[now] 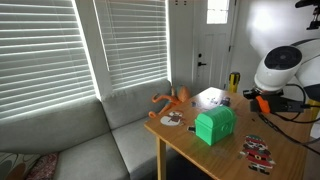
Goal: Turn the blue toy car over
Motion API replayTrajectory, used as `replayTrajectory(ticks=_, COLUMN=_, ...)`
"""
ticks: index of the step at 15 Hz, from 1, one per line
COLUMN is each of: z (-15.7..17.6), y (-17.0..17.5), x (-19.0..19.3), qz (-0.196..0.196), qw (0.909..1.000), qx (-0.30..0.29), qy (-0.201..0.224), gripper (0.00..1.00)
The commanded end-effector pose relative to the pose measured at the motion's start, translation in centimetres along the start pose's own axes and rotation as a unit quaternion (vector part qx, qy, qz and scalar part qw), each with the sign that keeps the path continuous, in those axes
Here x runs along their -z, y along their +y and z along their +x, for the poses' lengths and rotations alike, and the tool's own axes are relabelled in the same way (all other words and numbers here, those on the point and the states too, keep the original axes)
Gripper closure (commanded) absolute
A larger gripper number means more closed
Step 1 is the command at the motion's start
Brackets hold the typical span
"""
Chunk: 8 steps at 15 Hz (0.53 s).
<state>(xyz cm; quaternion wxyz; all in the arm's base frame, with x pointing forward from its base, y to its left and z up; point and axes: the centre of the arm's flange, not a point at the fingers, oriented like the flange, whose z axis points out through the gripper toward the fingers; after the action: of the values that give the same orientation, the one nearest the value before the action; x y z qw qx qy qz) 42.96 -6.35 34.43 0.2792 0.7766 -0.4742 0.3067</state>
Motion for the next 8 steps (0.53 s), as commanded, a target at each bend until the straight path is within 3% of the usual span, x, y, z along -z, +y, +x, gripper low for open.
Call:
replayTrajectory(ticks=1, z=-2.8, y=-1.0, x=-1.7, qz=-0.008, qw=0.9998, qx=0.005, qy=0.018, gripper=0.89)
replayTrajectory(ticks=8, z=-4.0, y=-1.4, x=-2.7, qz=-0.001, qw=0.9973, qx=0.012, qy=0.072, gripper=0.89)
